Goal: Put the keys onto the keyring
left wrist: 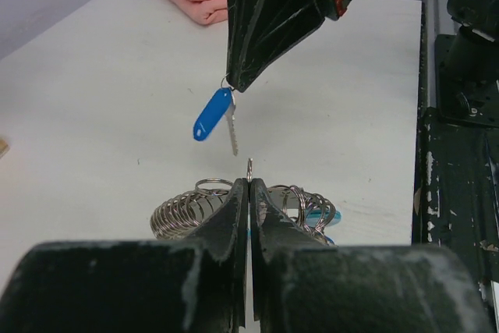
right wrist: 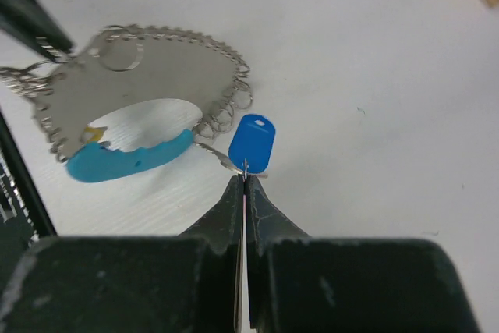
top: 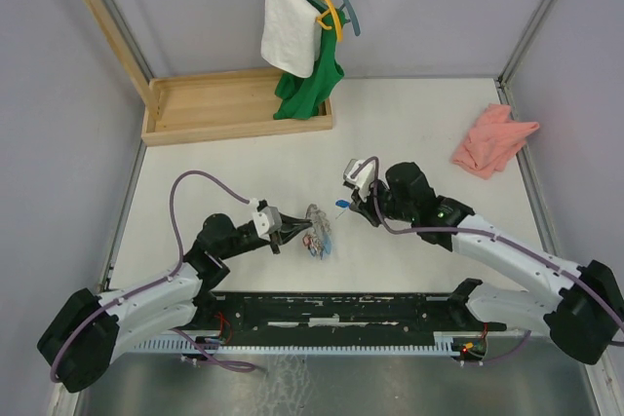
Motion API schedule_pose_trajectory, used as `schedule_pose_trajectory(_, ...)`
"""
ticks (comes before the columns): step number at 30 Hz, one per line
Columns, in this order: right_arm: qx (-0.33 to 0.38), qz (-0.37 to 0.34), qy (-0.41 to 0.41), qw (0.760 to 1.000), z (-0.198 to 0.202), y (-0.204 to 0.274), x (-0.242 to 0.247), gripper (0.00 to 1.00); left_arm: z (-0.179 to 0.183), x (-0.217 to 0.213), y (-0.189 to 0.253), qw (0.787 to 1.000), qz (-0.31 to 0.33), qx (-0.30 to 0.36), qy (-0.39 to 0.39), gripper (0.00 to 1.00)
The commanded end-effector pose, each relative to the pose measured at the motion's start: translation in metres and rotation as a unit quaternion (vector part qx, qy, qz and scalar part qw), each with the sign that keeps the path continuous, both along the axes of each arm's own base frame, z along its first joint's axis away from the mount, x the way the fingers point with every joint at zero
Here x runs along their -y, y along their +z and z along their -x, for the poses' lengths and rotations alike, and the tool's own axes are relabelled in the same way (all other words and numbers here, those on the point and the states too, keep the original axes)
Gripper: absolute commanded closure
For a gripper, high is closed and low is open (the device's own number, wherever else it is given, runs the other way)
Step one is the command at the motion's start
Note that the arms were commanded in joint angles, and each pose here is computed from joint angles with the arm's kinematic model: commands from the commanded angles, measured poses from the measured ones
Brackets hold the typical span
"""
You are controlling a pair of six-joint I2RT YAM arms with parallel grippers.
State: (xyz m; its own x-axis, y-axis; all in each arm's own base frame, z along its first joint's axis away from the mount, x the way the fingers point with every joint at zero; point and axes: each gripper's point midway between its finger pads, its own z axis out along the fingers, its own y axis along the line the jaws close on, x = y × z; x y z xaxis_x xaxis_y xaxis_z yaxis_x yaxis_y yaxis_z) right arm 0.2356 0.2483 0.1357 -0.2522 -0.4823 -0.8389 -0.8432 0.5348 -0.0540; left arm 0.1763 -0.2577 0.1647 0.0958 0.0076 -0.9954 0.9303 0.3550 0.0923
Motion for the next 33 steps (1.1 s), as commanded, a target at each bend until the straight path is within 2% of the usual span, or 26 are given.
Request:
schedule_pose_trajectory(1,0.055,0.002,0.151,0.987,0.041,0.033,-0.016,0.99,0.004,0.008,0.042,0.992,0.031,0.117,-0.038,0.97)
schedule_pose_trajectory(5,0.099,0.001,0.243,0.965,0.066,0.044,-0.029,0.99,0.012,0.013,0.042,0.987,0.027,0.142,-0.07,0.97)
schedule_pose_trajectory(10,0.126,0.005,0.297,0.946,0.079,0.043,-0.036,0.99,0.018,0.017,0.04,0.983,0.02,0.156,-0.096,0.97)
schedule_pose_trajectory(17,0.148,0.003,0.313,0.938,0.078,0.045,-0.047,0.99,0.023,0.021,0.038,0.979,0.011,0.166,-0.119,0.97)
schedule_pose_trajectory(33,0.156,-0.011,0.299,0.941,0.071,0.043,-0.063,0.99,0.023,0.025,0.036,0.98,0.015,0.148,-0.131,0.97)
